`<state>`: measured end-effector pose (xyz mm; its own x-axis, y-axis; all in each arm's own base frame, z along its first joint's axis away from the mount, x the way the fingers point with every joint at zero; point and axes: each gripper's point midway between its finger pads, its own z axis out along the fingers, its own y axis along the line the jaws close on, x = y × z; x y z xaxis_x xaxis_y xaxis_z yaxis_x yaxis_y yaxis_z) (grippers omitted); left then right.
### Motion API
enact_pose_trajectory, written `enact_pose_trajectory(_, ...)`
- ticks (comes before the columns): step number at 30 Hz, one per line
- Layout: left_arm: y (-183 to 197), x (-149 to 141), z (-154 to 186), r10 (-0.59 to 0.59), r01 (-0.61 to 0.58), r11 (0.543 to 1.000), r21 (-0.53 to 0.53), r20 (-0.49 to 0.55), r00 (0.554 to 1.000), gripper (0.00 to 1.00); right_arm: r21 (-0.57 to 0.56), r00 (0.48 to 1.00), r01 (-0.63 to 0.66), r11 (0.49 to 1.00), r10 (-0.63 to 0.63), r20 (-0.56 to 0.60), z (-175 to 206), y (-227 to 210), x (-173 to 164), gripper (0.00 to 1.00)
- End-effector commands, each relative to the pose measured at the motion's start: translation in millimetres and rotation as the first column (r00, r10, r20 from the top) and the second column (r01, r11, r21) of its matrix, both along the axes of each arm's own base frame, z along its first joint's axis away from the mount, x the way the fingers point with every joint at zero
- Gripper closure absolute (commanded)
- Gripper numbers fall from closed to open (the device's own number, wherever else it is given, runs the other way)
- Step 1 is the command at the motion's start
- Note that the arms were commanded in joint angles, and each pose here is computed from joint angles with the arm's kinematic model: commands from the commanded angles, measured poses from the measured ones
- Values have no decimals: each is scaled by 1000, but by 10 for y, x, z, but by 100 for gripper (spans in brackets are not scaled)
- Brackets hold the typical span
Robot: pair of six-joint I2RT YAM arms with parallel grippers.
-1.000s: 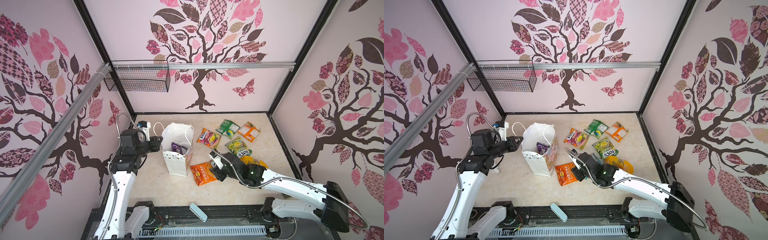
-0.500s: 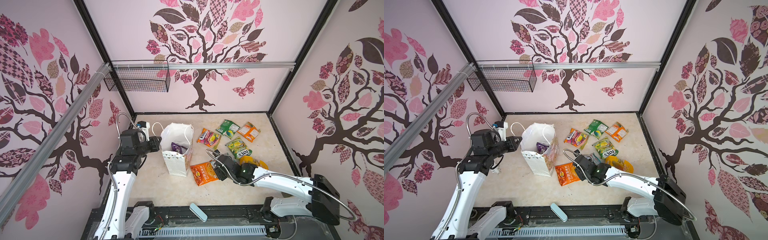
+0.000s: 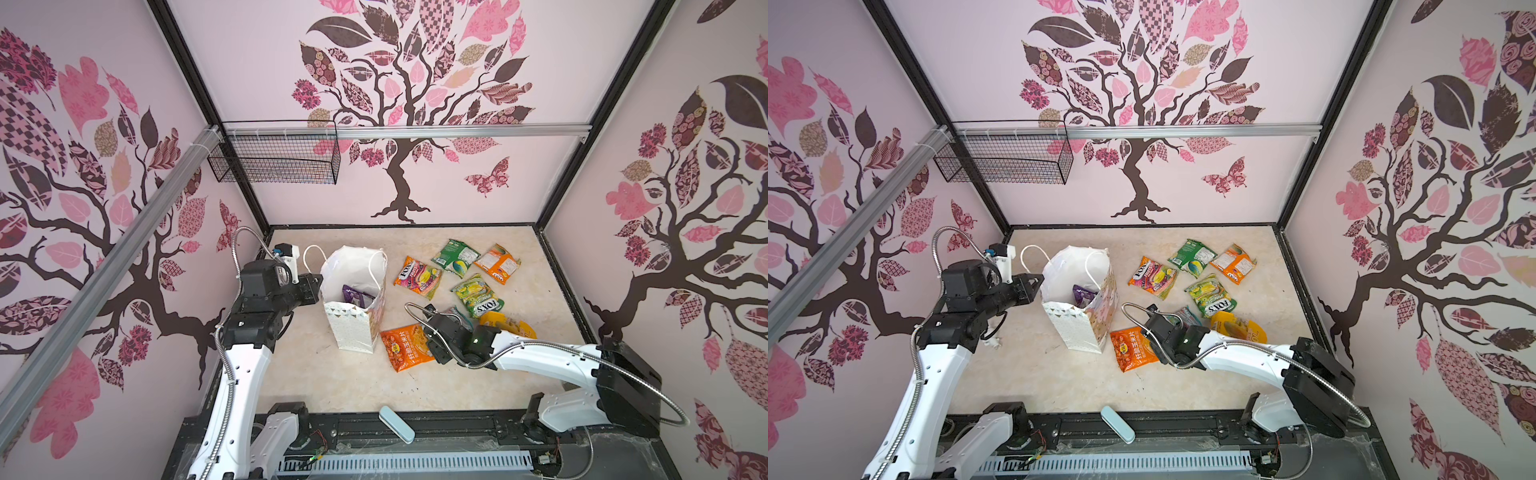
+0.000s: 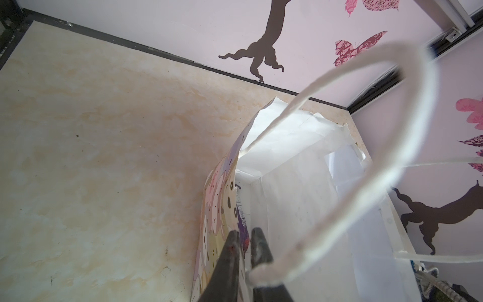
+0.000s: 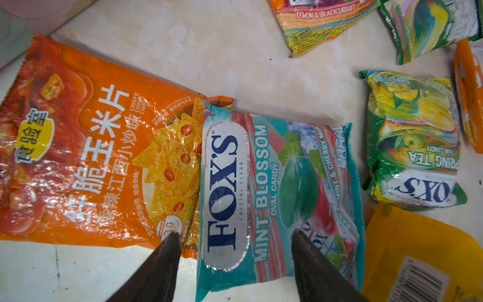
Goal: Place the snacks into the paper bag
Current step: Pick up the snack.
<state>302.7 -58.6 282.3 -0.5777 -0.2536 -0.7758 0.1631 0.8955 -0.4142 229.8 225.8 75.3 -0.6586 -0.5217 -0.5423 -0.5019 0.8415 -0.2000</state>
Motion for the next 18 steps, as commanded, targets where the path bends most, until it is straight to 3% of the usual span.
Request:
enact_pose_trajectory(1,0,-13,-44,-1,1,1000,7,9,1000,86,-38,1000,11,999,-11,-16,-96,-34,-3,30)
enact_pose_trajectory(18,3,-12,-35,0,0,1000,7,12,1000,86,-91,998,27,995,-32,-47,-309,-60,51,33)
